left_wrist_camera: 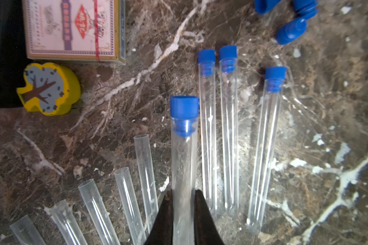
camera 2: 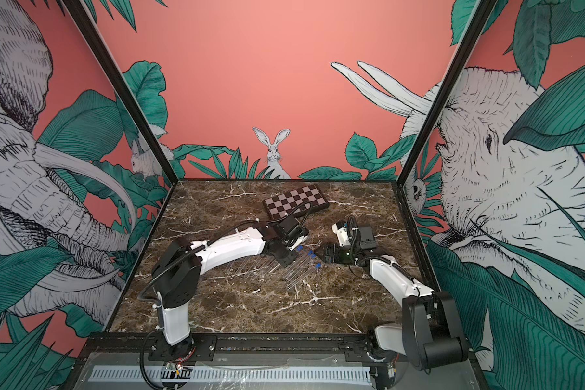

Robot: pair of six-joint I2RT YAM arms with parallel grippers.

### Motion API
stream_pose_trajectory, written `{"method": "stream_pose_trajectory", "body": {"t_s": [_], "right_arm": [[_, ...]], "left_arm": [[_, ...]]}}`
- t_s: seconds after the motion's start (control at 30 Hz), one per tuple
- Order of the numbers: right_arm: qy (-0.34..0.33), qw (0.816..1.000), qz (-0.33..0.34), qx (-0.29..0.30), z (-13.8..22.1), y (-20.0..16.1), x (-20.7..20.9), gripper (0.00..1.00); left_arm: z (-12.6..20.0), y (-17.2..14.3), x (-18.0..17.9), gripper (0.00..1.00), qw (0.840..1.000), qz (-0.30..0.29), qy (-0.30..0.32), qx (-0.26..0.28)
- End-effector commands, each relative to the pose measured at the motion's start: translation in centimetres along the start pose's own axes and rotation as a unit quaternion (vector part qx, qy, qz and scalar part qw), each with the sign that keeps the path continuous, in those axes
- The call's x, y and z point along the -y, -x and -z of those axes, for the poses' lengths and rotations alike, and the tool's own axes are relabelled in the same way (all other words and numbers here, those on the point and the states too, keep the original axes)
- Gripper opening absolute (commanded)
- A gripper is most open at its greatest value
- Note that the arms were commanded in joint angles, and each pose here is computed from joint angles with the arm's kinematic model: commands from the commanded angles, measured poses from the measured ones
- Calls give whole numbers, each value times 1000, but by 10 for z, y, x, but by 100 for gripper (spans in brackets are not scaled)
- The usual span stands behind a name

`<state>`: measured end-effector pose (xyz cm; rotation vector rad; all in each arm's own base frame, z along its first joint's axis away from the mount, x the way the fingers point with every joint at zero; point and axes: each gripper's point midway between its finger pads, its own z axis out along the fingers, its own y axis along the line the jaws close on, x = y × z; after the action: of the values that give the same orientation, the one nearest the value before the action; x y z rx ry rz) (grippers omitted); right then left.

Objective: Remove stoppers from test tubes
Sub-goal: Pick up the test tube at the center of the board, then open the stopper on the test tube.

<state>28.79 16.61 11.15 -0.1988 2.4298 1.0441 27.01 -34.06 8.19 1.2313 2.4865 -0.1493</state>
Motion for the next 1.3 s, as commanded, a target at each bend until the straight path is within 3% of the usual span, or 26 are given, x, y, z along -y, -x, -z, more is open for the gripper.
{"method": "stream_pose_trajectory", "body": {"t_s": [0.0,0.2,0.3,0.57,1.27], "right_arm": [[85,996,15,16,1,8,-29,84],[124,992,36,-4,-6,2,-51,82],[141,989,45,-15,-13,-1,-61,73],[148,986,56,-43,-32,-9,-71,63],[174,983,48,-37,-43,1,-85,43]], "left_arm": [[11,-6,-1,9,1000,-4,-4,25],[23,-21,5,9,998,-12,-18,55],[30,-25,7,9,997,-17,-24,72],[45,-21,14,9,993,-30,-39,106],[46,-19,27,9,991,-57,-52,110]]}}
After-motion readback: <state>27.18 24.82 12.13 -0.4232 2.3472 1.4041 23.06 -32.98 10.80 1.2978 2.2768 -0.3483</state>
